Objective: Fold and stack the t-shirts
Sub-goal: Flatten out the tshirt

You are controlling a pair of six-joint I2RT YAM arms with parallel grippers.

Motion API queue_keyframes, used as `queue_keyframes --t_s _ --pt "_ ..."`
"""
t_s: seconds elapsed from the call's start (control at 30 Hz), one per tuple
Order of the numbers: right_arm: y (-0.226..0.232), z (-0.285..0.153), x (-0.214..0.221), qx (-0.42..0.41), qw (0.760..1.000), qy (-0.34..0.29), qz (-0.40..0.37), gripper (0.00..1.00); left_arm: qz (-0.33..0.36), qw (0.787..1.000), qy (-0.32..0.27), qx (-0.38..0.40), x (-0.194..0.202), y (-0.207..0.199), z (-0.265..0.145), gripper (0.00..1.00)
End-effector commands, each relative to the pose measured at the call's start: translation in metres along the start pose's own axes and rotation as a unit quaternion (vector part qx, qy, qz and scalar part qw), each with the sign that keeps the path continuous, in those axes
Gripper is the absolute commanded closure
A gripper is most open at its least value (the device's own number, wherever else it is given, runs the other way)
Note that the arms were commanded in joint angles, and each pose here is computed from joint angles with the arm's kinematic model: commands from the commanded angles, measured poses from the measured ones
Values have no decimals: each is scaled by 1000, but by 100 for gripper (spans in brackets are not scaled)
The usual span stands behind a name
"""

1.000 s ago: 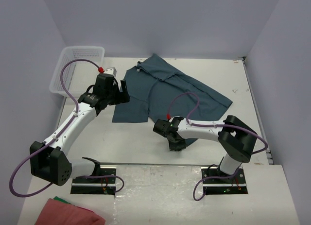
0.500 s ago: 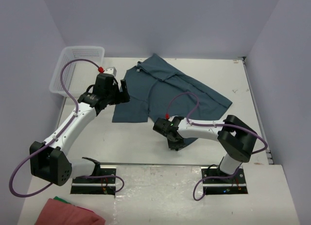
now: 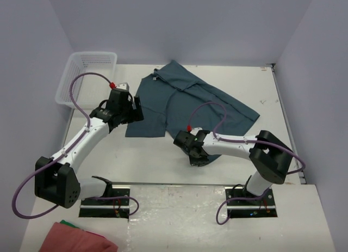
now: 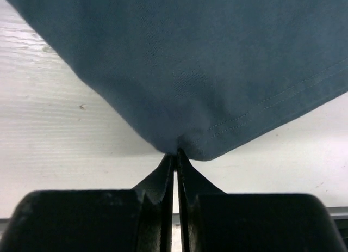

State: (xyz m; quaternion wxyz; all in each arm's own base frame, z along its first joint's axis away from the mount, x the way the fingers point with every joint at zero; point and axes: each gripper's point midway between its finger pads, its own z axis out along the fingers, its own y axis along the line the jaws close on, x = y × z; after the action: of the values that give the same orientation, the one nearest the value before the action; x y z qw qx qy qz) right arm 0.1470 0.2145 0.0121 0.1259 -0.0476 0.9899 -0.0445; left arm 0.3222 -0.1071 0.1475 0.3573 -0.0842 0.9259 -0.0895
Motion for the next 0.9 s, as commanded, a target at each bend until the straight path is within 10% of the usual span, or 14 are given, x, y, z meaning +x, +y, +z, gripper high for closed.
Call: queue_keyframes --t_s 0.0,0.87 --pt "5 -33 -39 -26 996 -79 16 100 -28 999 15 -38 17 17 4 10" --pt "3 -76 -47 -122 982 -142 13 100 -99 973 162 -132 82 69 74 29"
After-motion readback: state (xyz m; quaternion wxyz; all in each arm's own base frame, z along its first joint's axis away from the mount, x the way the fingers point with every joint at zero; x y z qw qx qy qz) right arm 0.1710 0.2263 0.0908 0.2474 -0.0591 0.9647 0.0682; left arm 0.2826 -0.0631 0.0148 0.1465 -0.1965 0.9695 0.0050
